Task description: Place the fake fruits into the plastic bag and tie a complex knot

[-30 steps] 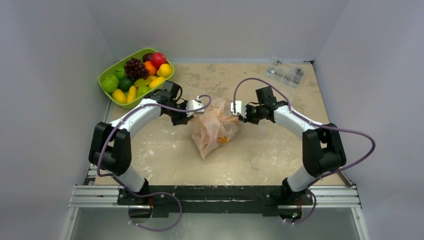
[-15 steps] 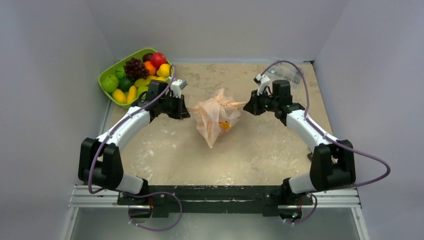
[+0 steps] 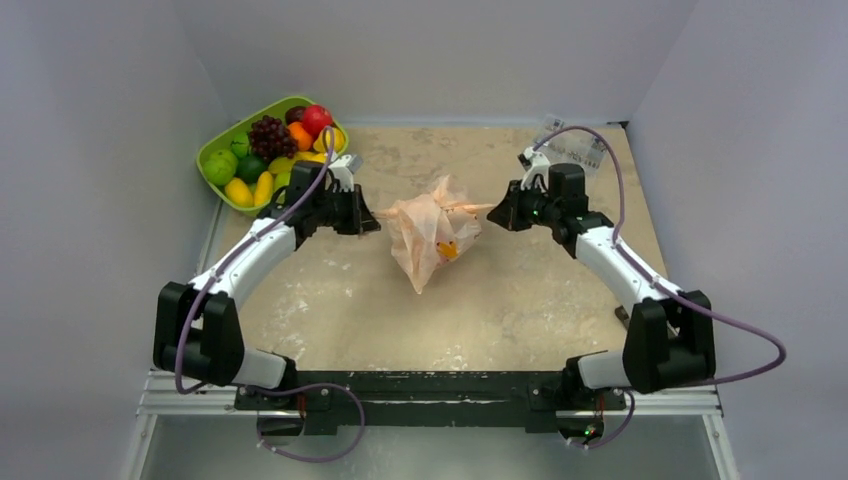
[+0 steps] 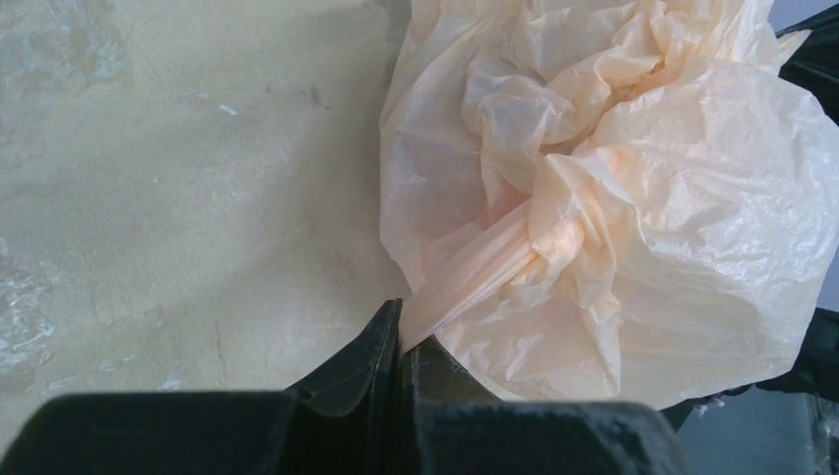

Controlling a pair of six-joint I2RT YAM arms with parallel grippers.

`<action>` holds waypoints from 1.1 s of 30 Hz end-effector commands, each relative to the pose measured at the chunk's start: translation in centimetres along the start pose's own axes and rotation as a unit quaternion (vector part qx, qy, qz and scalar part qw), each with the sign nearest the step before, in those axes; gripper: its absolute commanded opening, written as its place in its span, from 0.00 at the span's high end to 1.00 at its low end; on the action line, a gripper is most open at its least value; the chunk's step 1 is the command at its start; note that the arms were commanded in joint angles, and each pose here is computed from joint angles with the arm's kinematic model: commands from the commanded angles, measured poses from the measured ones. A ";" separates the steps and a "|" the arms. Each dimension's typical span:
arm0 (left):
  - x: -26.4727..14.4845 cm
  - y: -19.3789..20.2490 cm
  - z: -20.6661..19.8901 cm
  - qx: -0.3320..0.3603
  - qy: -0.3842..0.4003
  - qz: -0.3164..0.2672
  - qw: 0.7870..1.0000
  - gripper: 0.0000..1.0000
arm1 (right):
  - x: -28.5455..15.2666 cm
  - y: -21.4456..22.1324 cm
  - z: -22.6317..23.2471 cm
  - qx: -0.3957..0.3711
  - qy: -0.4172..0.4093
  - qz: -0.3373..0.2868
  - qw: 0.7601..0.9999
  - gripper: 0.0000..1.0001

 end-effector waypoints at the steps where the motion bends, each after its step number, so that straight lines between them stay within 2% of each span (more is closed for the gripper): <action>1: -0.6 3.3 7.1 -0.042 -0.117 0.044 0.991 1.00 | 0.7 -0.6 -6.6 0.009 0.132 -0.017 0.991 1.00; 3: -1.8 1.3 6.2 0.092 -0.106 0.031 0.990 1.00 | -0.9 -3.4 -3.2 -0.006 0.097 -0.029 0.995 1.00; 5: -2.5 0.6 6.2 0.155 -0.124 0.003 0.980 1.00 | -1.5 -4.9 -1.7 -0.042 0.089 -0.081 0.992 1.00; 7: -2.5 1.5 8.1 0.139 -0.147 0.044 0.978 1.00 | -0.5 -2.9 -5.7 -0.050 0.131 -0.042 0.989 1.00; 9: -2.0 2.1 8.6 0.123 -0.118 0.062 0.983 1.00 | -0.2 -2.0 -7.3 -0.060 0.133 -0.012 0.989 1.00; 10: -1.5 1.9 7.3 0.142 -0.095 0.055 0.984 1.00 | -0.1 -2.2 -6.9 -0.075 0.125 -0.017 0.989 1.00; 13: 0.5 1.0 1.1 0.215 -0.013 0.029 0.976 1.00 | 1.9 -1.7 -1.8 -0.088 0.052 -0.021 0.995 1.00; 15: 1.4 0.7 -0.8 0.221 0.014 0.031 0.975 1.00 | 3.1 -1.2 0.2 -0.083 0.021 -0.008 0.996 1.00; 17: 1.2 0.4 -0.5 0.216 0.011 0.032 0.976 1.00 | 3.2 -1.2 0.7 -0.084 0.011 -0.002 0.996 1.00; 21: -2.2 0.7 6.3 0.132 -0.064 0.026 0.989 1.00 | 0.2 -2.9 -4.5 -0.092 0.071 -0.010 0.993 1.00; 23: -3.5 0.6 7.5 0.165 -0.082 0.020 0.983 1.00 | -0.9 -3.2 -5.5 -0.115 0.083 -0.011 0.990 1.00; 25: -3.0 -0.2 5.8 0.178 -0.057 -0.003 0.982 1.00 | -0.5 -2.9 -4.7 -0.113 0.070 -0.016 0.991 1.00; 28: -0.6 -0.6 0.7 0.211 0.005 0.005 0.977 1.00 | 2.0 -2.0 -0.5 -0.116 0.025 -0.006 0.993 1.00; 30: -0.1 -0.8 -0.8 0.211 0.030 0.001 0.977 1.00 | 2.2 -1.9 0.7 -0.109 0.009 -0.004 0.994 1.00; 31: -0.4 -0.8 -0.5 0.208 0.023 0.004 0.978 1.00 | 2.1 -2.0 0.5 -0.109 0.012 -0.002 0.994 1.00; 33: -1.6 -0.5 2.6 0.194 -0.015 0.005 0.981 1.00 | 0.6 -2.9 -2.2 -0.121 0.044 -0.011 0.992 1.00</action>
Point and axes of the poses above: each gripper's point midway between its finger pads, its own x axis out along the fingers, its own z axis along the line the jaws close on, y = z × x, the point moved 4 cm from there along -x, back along the fingers, and after that the axes turned 13 degrees about x, right-handed, at the moved point
